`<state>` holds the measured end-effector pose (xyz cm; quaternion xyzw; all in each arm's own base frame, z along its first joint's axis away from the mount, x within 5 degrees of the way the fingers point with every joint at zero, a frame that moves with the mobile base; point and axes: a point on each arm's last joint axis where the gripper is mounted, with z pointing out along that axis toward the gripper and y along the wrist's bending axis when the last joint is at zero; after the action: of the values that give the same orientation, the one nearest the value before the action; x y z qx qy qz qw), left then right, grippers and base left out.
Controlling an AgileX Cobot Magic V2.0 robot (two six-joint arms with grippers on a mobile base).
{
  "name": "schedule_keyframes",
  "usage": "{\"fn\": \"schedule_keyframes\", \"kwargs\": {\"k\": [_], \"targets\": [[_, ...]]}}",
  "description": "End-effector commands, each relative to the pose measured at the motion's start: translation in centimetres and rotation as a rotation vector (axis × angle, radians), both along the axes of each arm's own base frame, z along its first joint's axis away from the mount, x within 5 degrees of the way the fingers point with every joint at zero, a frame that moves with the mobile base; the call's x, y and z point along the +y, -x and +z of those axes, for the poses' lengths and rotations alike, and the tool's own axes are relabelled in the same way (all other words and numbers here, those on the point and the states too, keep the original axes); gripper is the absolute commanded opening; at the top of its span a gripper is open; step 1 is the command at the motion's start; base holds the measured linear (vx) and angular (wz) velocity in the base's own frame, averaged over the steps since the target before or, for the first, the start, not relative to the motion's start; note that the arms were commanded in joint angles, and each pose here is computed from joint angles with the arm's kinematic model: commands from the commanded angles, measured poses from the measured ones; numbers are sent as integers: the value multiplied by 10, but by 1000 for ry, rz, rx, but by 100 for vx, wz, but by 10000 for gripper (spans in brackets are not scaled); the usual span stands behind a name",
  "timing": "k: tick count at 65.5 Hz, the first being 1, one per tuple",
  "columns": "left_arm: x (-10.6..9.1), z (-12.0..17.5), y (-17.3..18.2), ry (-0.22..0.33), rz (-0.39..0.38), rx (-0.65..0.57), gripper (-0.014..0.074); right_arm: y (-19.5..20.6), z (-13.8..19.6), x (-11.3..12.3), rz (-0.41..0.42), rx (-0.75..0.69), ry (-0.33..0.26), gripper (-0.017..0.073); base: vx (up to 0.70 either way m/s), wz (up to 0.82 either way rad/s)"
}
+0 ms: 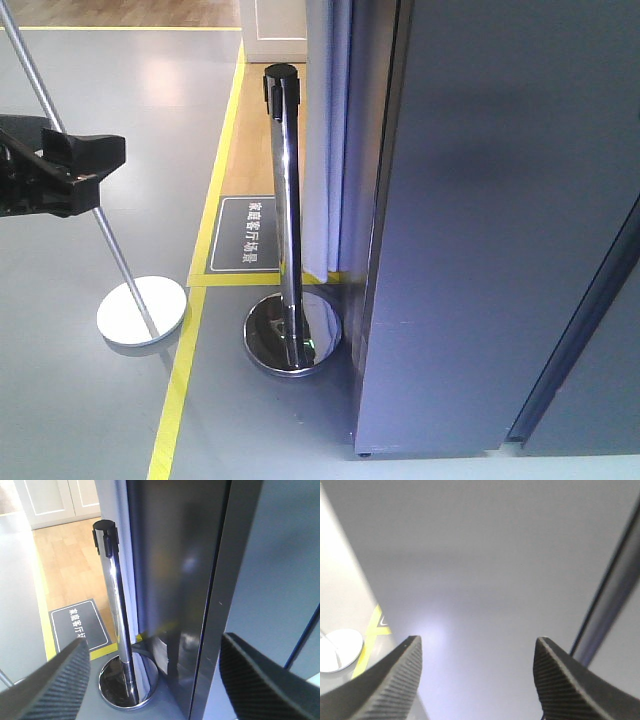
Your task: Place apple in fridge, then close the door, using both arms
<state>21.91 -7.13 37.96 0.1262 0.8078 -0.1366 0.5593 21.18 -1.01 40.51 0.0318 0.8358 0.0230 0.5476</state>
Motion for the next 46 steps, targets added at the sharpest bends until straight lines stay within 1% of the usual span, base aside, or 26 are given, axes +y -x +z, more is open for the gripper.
{"fn": "schedule_keyframes", "kwargs": {"k": [1, 14, 23, 27, 35, 46], "targets": [[2, 16, 1, 47, 24, -87, 513, 28, 7, 2, -3, -78, 4, 474, 0, 0], [2, 16, 1, 47, 24, -87, 513, 72, -3, 6, 8, -115, 26, 474, 0, 0], [2, 16, 1, 47, 24, -87, 513, 89, -6, 7, 20, -147, 64, 474, 0, 0], [2, 16, 1, 47, 24, -88, 513, 91, -6, 7, 23, -148, 71, 474, 0, 0], [3, 19, -3, 59, 43, -130, 513, 93, -7, 8, 29, -132, 61, 474, 0, 0], [2, 15, -7, 60, 45, -114, 513, 93, -9, 11, 41, -118, 23, 474, 0, 0]]}}
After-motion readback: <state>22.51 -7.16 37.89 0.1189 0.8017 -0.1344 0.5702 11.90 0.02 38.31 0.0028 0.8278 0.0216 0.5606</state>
